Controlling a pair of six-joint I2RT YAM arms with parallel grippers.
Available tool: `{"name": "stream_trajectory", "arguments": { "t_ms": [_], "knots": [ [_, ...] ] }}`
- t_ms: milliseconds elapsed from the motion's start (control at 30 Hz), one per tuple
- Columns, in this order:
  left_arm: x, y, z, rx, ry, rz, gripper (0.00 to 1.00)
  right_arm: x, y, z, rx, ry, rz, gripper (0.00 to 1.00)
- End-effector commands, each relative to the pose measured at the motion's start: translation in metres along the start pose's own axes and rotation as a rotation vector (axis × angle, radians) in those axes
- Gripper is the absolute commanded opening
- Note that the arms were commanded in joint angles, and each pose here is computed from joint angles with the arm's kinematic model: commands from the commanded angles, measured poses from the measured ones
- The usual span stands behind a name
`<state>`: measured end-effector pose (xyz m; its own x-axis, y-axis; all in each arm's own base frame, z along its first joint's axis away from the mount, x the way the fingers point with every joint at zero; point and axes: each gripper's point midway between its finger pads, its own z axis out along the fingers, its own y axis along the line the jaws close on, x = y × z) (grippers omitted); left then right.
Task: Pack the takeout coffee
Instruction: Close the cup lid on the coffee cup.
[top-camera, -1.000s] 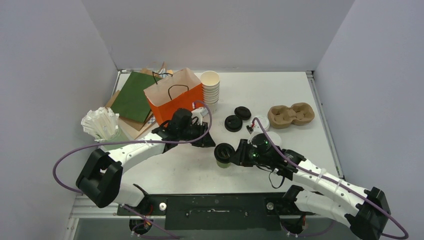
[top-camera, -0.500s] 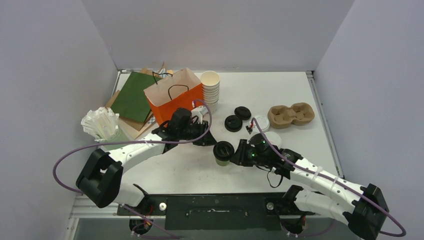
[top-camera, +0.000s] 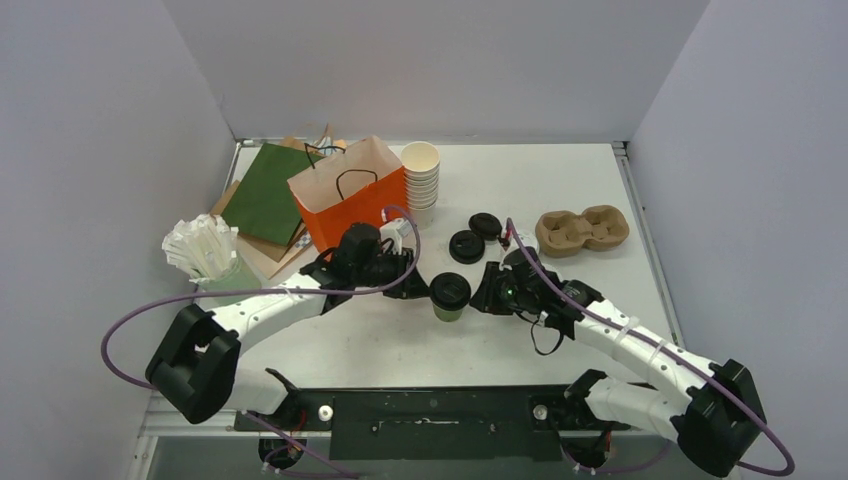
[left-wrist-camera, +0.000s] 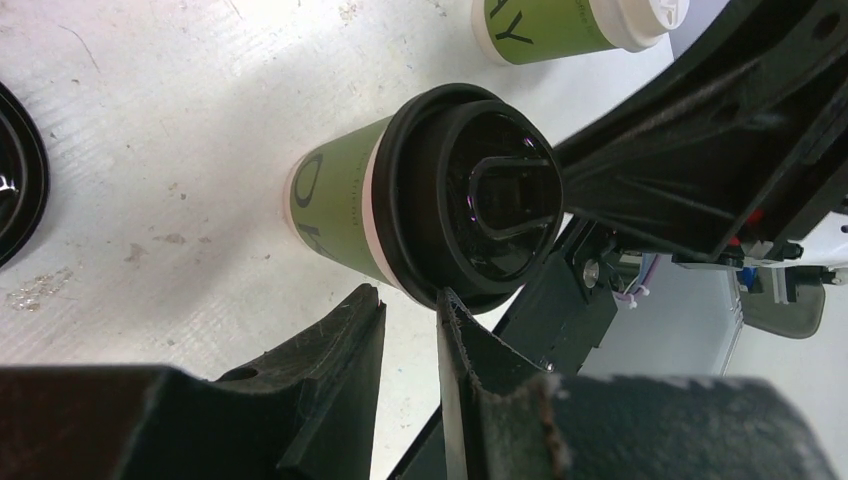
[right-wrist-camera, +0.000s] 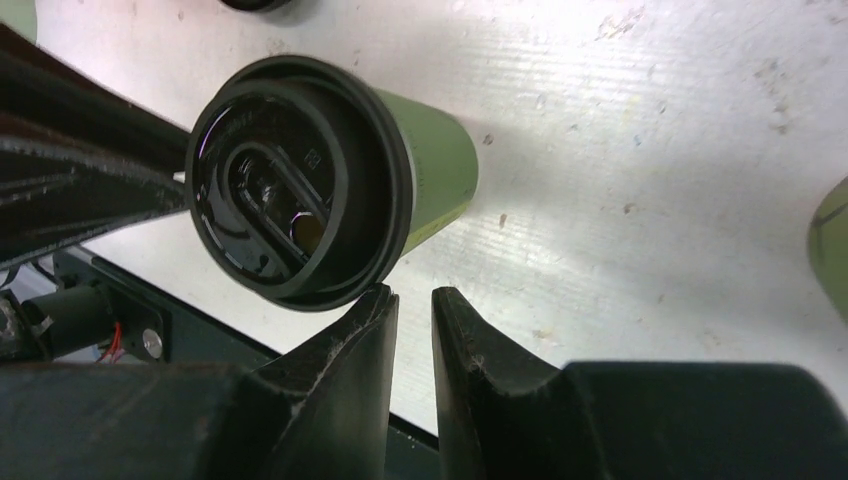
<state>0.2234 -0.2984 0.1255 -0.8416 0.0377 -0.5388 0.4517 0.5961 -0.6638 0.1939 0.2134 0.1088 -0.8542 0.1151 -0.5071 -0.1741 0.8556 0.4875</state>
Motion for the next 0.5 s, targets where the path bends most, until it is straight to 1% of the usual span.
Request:
{"name": "stream_trajectory", "arguments": {
  "t_ms": [0,100,200,333,467],
  "knots": [
    [-0.001,-0.013,-0.003,0.027,-0.024,0.015,0.24,-0.025,0.001,-0.002,-0.011,-0.045,-0.028,0.22],
    [0.003,-0.016,-0.001,0.029,-0.017,0.015,0.24,-0.030,-0.008,-0.001,0.011,-0.047,-0.035,0.22],
    [-0.001,-0.017,-0.010,0.007,-0.034,0.016,0.24,-0.039,-0.015,-0.007,0.032,-0.058,-0.040,0.22],
    [-0.017,-0.020,-0.026,0.004,-0.077,0.017,0.24,-0.045,-0.013,-0.017,0.012,-0.077,-0.039,0.23],
    [-0.027,-0.023,-0.028,0.022,-0.104,0.008,0.24,-0.048,-0.005,-0.022,-0.024,-0.083,-0.030,0.24]
  ]
}}
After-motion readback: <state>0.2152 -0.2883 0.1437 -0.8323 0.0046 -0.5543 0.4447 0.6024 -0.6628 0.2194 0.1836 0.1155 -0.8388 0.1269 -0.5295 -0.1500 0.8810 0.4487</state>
